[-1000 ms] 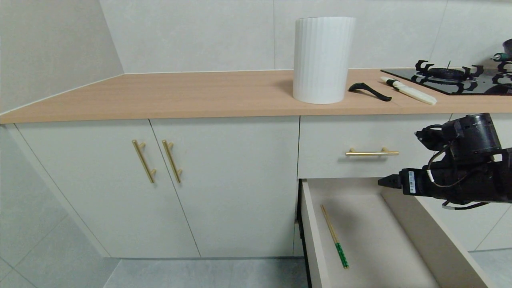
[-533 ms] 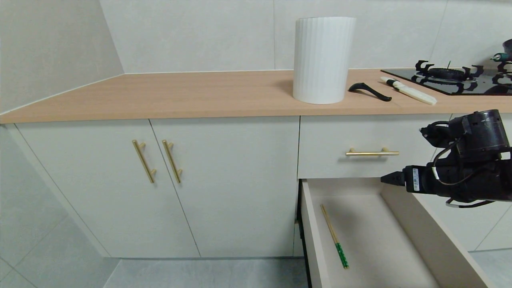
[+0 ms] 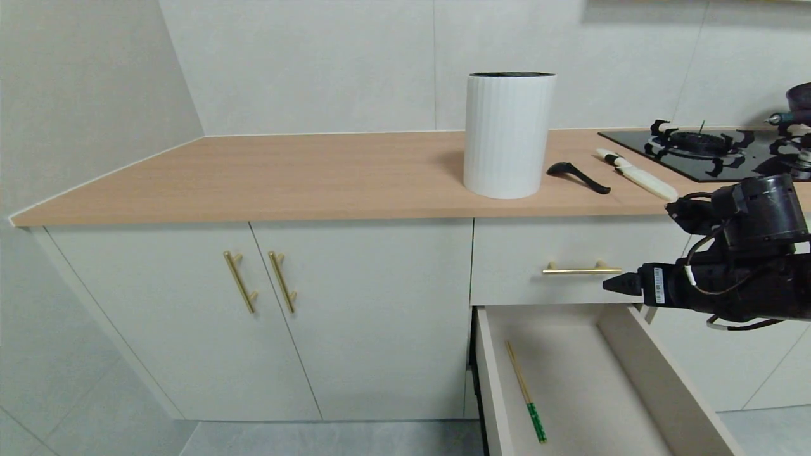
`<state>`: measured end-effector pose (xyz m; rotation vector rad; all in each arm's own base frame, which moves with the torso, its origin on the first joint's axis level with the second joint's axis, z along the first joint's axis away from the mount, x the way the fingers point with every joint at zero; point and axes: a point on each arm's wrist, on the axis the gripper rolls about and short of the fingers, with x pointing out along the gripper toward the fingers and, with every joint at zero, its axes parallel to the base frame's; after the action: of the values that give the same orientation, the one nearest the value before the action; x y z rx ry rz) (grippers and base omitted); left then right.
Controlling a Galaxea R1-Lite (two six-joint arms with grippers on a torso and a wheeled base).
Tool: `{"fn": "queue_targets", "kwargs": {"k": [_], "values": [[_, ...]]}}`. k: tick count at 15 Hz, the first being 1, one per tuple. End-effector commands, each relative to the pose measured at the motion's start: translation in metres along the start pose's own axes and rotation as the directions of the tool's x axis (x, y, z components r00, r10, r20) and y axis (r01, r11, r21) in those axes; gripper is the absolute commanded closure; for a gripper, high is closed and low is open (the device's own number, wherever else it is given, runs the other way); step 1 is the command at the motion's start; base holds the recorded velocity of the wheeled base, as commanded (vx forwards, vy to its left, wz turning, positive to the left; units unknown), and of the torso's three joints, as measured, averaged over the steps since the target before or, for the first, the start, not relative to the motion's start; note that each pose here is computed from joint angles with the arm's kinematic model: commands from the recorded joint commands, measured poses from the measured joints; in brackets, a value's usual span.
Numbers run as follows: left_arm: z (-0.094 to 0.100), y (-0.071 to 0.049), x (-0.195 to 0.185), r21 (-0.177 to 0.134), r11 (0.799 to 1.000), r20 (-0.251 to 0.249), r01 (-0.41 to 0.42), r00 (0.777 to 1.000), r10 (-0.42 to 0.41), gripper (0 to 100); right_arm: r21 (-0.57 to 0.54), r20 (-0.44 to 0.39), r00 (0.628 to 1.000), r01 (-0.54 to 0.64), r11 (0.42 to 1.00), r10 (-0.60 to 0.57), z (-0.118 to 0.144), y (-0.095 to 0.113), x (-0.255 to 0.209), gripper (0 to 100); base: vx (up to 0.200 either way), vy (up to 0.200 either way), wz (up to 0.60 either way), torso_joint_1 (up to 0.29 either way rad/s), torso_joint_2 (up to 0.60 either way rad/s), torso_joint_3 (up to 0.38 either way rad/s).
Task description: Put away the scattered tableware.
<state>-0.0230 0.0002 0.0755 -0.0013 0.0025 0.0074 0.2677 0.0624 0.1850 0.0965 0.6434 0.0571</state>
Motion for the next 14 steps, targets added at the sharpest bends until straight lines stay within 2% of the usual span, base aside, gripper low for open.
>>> {"fn": "queue_targets", "kwargs": {"k": [1, 14], "values": [[0.0, 0.0, 0.0, 0.0, 1.0, -0.001, 0.0, 1.0, 0.0, 0, -0.004, -0.003, 1.0, -0.001, 1.0, 0.001, -0.0007, 0.0004, 0.0009, 0, 0.0, 0.0, 0.0, 0.154, -0.49, -0.3], [0.0, 0.0, 0.0, 0.0, 1.0, -0.001, 0.0, 1.0, 0.0, 0, -0.017, -0.01, 1.0, -0.007, 1.0, 0.007, -0.0026, 0.0023, 0.0019, 0, 0.0, 0.0, 0.0, 0.189, -0.49, -0.293]]}}
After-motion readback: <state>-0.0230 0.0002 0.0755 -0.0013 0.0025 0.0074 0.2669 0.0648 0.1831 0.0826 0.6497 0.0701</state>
